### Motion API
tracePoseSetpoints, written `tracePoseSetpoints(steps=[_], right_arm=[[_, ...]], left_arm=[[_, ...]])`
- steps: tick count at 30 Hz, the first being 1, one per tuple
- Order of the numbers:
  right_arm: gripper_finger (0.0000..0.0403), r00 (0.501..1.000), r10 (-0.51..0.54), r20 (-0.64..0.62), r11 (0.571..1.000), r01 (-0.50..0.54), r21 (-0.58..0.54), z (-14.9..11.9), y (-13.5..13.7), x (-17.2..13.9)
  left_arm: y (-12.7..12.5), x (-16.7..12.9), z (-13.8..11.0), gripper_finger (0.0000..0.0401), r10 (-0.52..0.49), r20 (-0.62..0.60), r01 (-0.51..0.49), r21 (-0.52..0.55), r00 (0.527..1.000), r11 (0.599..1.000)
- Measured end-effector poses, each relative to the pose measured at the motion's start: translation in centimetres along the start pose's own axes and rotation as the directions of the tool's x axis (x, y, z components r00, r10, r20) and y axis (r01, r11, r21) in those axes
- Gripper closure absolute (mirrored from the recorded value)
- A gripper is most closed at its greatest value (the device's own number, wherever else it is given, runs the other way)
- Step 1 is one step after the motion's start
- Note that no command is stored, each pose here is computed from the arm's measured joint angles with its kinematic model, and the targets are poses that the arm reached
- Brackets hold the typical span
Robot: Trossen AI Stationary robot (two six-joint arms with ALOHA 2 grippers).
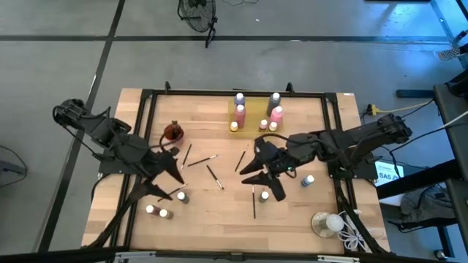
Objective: Pick & Place Paint Supplies
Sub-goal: Put the small dark blue paint bottle into the yellow bin
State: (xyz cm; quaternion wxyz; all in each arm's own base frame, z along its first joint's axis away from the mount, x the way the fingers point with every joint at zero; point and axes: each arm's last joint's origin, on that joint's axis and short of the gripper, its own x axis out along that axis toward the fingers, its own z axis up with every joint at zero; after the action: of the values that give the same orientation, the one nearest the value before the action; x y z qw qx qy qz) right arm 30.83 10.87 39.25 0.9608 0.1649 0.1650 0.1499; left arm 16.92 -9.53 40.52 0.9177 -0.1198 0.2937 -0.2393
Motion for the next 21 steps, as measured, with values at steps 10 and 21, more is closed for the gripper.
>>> tracePoseSetpoints(steps=[10, 21], right_arm=[[0.0263, 1.0, 0.02, -0.006, 0.987, -0.018, 0.159, -1.4, 0.2, 3.2], [0.0263, 0.991, 0.064, 0.116, 0.981, -0.083, 0.175, -1.0, 1.9, 3.6]], left_arm=[[-1.3, 0.1, -1.6, 0.0122, -0.016, -0.119, 0.009, -0.054, 0.993, 0.998], [1.1, 1.4, -7.3, 0.0122, 0.403, -0.404, -0.345, 0.211, 0.821, 0.915]])
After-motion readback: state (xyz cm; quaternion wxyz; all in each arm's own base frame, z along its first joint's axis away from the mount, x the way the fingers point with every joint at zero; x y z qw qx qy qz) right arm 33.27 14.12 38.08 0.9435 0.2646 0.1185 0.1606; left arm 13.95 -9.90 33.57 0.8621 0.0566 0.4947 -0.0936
